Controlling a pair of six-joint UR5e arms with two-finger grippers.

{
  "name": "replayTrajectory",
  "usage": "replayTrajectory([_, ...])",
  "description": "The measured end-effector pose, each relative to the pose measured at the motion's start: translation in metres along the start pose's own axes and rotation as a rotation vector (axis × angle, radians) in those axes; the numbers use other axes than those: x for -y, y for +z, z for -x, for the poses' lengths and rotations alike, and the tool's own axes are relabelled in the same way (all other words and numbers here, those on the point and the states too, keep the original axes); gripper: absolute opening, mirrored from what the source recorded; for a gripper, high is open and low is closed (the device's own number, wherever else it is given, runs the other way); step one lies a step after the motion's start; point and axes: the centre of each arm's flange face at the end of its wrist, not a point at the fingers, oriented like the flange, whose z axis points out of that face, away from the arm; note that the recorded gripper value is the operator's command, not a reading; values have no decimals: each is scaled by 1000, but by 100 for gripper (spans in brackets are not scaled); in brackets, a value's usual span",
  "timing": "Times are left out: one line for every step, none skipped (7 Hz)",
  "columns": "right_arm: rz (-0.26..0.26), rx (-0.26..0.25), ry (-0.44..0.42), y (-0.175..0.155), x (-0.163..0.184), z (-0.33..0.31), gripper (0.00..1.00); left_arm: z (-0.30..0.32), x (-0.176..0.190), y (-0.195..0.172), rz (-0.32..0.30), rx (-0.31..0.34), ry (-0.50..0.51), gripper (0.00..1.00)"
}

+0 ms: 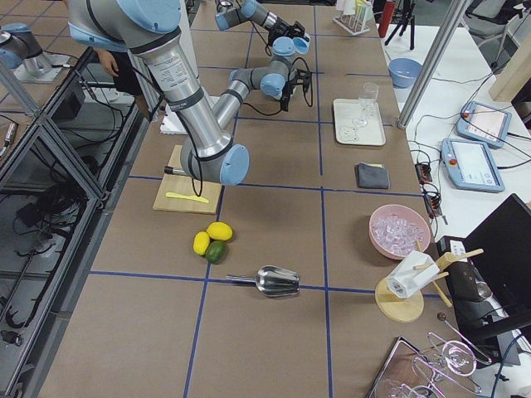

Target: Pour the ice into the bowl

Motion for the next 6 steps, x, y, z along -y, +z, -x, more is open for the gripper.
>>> replayTrajectory([-2,-1,-1,10,-7,22,100,8,-45,8,-18,-10,-85,0])
replayTrajectory([-3,-9,-3,25,-16,47,100,19,-83,16,-17,-33,-200,0])
replayTrajectory([-7,-24,-12,41,-27,71,100,27,-113,22,1,-61,-331,0])
replayTrajectory([-13,-42,-25,60,-39,93,100,28,-139,24,26,-106,-497,0])
replayTrajectory([-14,-59,-35,76,-50,112,100,24,-159,23,43,-145,-656,0])
replayTrajectory([-15,-75,-44,91,-58,125,99,14,-180,20,39,-159,-802,0])
